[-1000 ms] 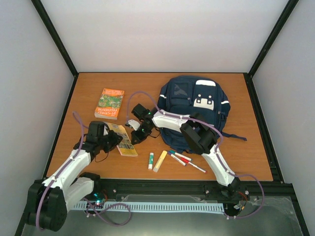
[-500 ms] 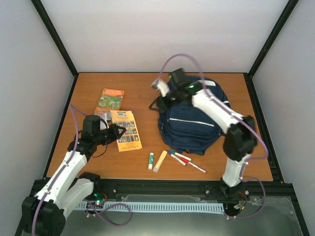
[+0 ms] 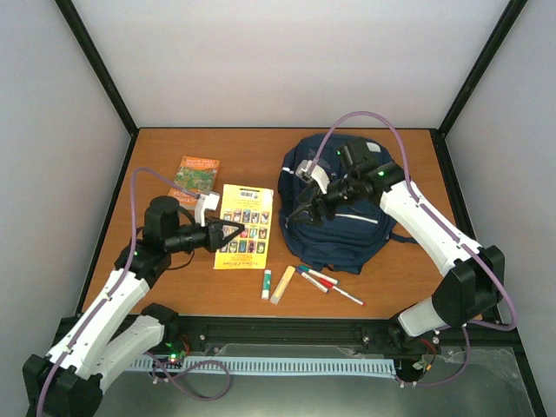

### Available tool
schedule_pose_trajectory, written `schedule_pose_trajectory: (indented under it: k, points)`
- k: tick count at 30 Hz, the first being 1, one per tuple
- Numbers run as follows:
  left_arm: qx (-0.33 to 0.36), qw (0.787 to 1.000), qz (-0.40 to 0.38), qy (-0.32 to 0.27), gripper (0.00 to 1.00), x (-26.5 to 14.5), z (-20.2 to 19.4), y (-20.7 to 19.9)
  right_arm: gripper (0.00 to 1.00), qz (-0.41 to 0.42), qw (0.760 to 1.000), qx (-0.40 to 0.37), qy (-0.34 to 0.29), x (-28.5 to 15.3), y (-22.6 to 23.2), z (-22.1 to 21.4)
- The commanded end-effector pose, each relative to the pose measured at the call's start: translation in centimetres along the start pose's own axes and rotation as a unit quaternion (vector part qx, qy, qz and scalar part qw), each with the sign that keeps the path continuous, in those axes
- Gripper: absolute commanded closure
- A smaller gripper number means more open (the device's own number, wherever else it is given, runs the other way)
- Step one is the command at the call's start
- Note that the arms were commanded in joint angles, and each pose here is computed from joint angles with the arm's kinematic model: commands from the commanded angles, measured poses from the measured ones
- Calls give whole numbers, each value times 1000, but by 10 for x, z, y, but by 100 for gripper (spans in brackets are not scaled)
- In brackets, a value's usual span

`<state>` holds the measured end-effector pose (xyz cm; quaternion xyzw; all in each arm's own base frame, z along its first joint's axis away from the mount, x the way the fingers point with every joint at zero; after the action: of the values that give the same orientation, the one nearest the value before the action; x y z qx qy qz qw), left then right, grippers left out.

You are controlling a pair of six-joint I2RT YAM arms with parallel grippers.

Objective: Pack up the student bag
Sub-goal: Place the book in the student bag.

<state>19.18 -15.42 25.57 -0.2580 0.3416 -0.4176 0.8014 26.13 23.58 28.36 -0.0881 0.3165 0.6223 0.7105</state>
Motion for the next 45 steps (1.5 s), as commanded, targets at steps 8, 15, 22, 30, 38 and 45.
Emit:
schedule_pose_trajectory:
  k: [8, 15, 22, 30, 38, 45]
  points:
    - [81, 992, -99, 17, 99, 3, 3, -36, 0, 108, 992, 28, -64, 1, 23, 12]
    - [78, 989, -122, 21, 99, 4, 4, -41, 0, 166, 983, 42, -74, 14, 25, 30]
    - [92, 986, -139, 31, 99, 2, 0, -45, 6, 125, 987, 77, -62, 34, 1, 32]
    - [96, 984, -146, 29, 99, -1, -6, -44, 43, 156, 982, 85, -68, 35, 1, 27]
    - [98, 983, -150, 29, 99, 0, -6, -45, 62, 151, 980, 98, -84, 25, -5, 26]
    - [98, 983, -151, 28, 99, -1, -7, -45, 69, 176, 975, 103, -92, 23, -2, 24]
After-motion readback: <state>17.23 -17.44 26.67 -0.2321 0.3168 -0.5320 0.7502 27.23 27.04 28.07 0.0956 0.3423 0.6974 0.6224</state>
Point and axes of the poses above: each gripper's point midway between its finger pads, its own x axis out along the fingers, its own y axis along the line the jaws close on, z = x × y, the point moved 5 cm from there along -x, back along the fingers, and after that the axes turned 3 degrees about -x, right-handed, at the moved point
